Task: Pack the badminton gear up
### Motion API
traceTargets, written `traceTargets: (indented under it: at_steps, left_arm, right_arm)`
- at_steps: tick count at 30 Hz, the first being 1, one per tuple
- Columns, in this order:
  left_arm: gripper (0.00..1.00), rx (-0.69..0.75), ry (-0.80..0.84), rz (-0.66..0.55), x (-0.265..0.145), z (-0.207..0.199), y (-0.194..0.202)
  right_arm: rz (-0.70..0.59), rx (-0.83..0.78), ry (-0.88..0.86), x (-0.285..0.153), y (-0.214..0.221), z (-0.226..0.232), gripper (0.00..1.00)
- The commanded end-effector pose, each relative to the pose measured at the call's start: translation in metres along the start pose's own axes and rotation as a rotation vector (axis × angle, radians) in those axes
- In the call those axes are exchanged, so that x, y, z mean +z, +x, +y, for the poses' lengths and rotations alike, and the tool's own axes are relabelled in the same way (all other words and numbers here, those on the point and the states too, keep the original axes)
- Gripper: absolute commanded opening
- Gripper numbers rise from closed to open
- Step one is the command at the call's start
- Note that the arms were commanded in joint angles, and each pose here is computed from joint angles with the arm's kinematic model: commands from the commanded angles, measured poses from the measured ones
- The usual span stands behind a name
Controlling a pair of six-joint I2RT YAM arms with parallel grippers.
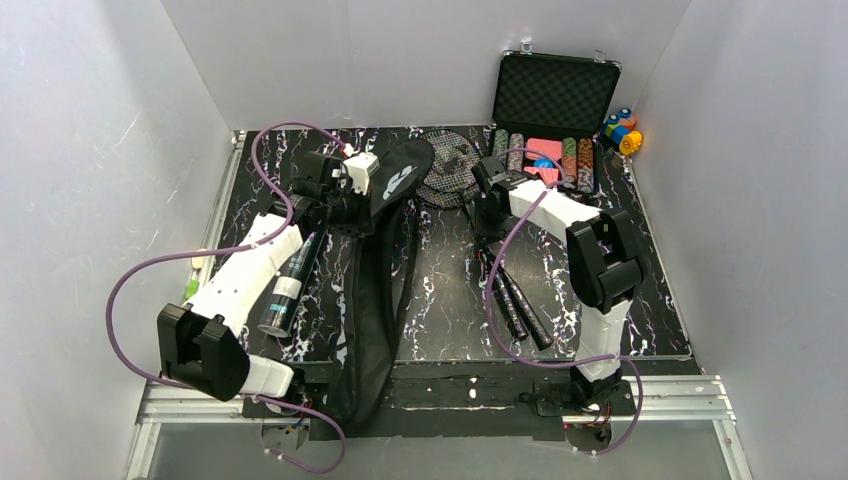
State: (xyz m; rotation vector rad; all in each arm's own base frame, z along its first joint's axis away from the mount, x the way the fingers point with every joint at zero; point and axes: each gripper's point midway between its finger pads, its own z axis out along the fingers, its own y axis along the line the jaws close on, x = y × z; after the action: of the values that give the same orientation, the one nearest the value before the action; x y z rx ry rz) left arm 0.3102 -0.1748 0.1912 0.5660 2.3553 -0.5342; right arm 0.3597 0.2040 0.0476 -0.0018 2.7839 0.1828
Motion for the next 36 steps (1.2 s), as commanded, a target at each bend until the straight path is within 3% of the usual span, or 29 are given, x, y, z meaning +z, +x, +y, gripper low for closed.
traceTargets:
  at_steps: [1,19,28,36]
  left_arm:
    - [0.00,0.029,0.016,-0.089,-0.015,-0.006,-0.017]
    - [0.00,0.031,0.009,-0.130,-0.024,-0.008,-0.016]
    - [0.00,0.038,-0.005,-0.136,-0.026,-0.006,-0.015]
    - [0.00,0.036,-0.014,-0.140,-0.028,-0.003,-0.014]
  right_arm:
    - [-0.008,0.026,-0.041,-0.003,-0.002,0.007,0.34]
    - [0.015,-0.004,-0.054,0.002,0.008,0.022,0.33]
    - [-0.042,0.008,0.024,-0.009,-0.005,0.003,0.37]
    - [-0.002,0.026,0.003,0.001,0.007,-0.001,0.38]
